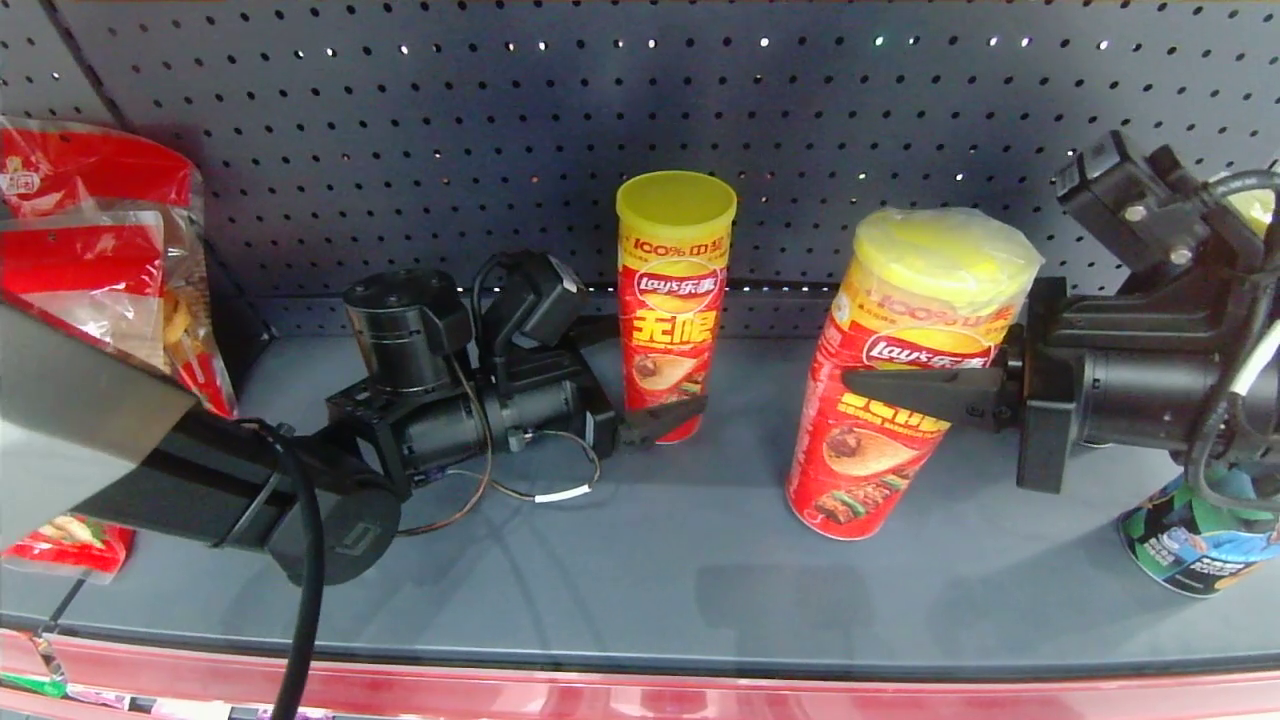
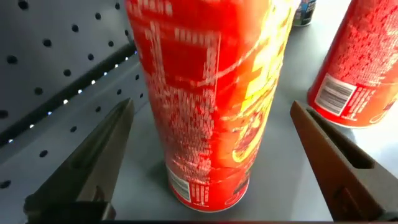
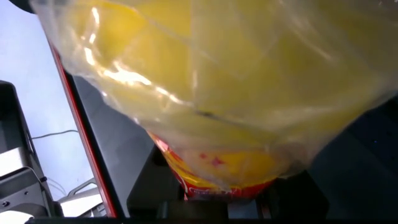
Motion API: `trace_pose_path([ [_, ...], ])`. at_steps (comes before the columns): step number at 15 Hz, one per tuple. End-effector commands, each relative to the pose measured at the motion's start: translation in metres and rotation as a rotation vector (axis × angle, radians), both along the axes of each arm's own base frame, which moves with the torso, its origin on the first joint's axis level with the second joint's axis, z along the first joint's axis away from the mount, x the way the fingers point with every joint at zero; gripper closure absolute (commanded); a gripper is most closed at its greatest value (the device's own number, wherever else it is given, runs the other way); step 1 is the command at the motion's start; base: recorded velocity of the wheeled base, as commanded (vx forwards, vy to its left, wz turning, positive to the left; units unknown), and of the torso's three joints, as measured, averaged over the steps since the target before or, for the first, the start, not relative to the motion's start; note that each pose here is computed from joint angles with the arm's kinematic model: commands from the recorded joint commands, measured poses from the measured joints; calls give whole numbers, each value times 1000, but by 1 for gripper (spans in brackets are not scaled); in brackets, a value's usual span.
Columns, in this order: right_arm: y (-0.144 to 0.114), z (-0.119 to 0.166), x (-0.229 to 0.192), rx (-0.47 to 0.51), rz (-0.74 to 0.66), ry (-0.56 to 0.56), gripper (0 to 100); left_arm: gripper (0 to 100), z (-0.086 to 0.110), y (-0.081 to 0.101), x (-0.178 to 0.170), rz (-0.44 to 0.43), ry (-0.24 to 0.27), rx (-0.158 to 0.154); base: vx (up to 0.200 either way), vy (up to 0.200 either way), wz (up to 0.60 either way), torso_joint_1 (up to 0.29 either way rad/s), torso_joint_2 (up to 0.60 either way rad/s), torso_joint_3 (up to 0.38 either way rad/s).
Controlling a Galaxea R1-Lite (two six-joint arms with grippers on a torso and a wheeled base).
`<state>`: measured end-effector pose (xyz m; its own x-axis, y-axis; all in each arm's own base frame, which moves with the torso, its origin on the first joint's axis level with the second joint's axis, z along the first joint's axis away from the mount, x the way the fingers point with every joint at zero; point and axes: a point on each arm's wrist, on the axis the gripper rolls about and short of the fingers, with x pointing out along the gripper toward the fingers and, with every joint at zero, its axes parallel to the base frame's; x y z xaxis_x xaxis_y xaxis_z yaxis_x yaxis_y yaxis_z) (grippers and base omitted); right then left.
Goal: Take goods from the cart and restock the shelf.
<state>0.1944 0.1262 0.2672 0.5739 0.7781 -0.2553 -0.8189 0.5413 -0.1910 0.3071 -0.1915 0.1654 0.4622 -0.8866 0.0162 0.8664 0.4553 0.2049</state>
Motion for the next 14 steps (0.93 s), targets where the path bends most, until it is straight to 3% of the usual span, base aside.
trace_pose_path([
  [1,0,-1,0,-1,0,2,100,100,-1,0,1,0,3,2,0,0,0,0,0,0],
  [7,2,-5,4,-10,0,16,100,100,14,2,-10,-19,-37,-21,0,0,0,0,0,0],
  [14,7,5,27,8,-37,-14,100,100,14,38,-94,-60,39,2,0,0,0,0,0,0],
])
